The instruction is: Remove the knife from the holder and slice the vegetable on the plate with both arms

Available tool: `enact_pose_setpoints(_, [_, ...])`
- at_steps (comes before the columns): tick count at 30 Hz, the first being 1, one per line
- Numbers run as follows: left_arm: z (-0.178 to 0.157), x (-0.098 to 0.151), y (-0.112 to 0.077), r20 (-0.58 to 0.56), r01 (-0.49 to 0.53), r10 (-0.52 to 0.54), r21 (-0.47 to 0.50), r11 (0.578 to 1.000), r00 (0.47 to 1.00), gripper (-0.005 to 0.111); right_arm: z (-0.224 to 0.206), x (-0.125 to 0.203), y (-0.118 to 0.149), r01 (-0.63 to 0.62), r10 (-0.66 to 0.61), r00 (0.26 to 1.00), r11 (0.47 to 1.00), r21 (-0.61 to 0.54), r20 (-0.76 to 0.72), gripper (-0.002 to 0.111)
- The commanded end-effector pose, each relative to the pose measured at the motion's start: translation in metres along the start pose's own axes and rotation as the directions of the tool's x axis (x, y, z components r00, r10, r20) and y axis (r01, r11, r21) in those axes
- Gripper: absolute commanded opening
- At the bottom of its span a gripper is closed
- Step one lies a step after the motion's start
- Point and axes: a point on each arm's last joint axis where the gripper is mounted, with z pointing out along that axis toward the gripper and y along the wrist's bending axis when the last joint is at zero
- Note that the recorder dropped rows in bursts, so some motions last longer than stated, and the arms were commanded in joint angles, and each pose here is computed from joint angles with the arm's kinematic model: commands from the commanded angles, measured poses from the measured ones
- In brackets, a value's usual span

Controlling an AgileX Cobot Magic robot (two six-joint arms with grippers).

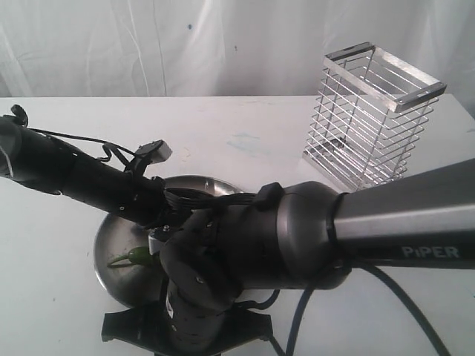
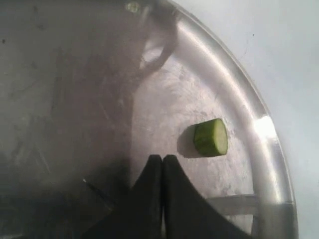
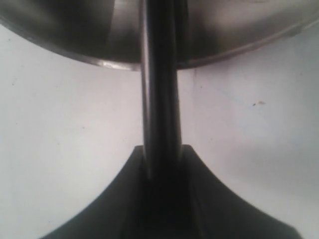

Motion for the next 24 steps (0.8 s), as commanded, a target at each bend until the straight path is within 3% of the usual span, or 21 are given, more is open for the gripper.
enact_pose_setpoints(1, [0.014, 0.015, 0.013, -0.059, 0.015, -0.018, -0.044, 0.999, 0.998, 0.0, -0.001, -0.002, -0.001, 0.001, -0.001, 1.0, 1.0, -0.004, 0.006, 0.0])
enact_pose_setpoints(6, [0.025, 0.038, 0.032, -0.097, 0.067, -0.082, -0.149, 0.987, 0.992, 0.0, -0.001, -0.002, -0.001, 0.001, -0.001, 1.0, 1.0, -0.004, 0.006, 0.0])
enact_pose_setpoints(10, [0.03, 0.047, 0.038, -0.108, 0.094, -0.112, -0.163, 0.982, 0.988, 0.0, -0.001, -0.001, -0.002, 0.001, -0.001, 1.0, 1.0, 0.001, 0.002, 0.0])
enact_pose_setpoints(15, [0.016, 0.014, 0.019, -0.033, 0.029, -0.031, -0.048, 0.998, 0.999, 0.0, -0.001, -0.001, -0.001, 0.001, -0.001, 1.0, 1.0, -0.002, 0.004, 0.0])
enact_pose_setpoints(18, [-0.011, -0.01, -0.002, 0.038, -0.057, 0.059, -0.044, 0.997, 0.998, 0.0, -0.001, -0.002, -0.001, 0.001, -0.001, 1.0, 1.0, -0.005, 0.007, 0.0])
enact_pose_setpoints(21, [-0.015, -0.005, -0.011, -0.001, -0.091, 0.091, 0.001, 0.996, 0.996, 0.0, -0.001, -0.002, -0.001, -0.001, 0.001, 1.0, 1.0, -0.005, 0.007, 0.0])
enact_pose_setpoints(24, [-0.011, 0.01, -0.005, -0.022, -0.045, 0.044, -0.048, 0.998, 0.999, 0.0, -0.001, -0.002, -0.001, -0.001, 0.001, 1.0, 1.0, -0.005, 0.007, 0.0])
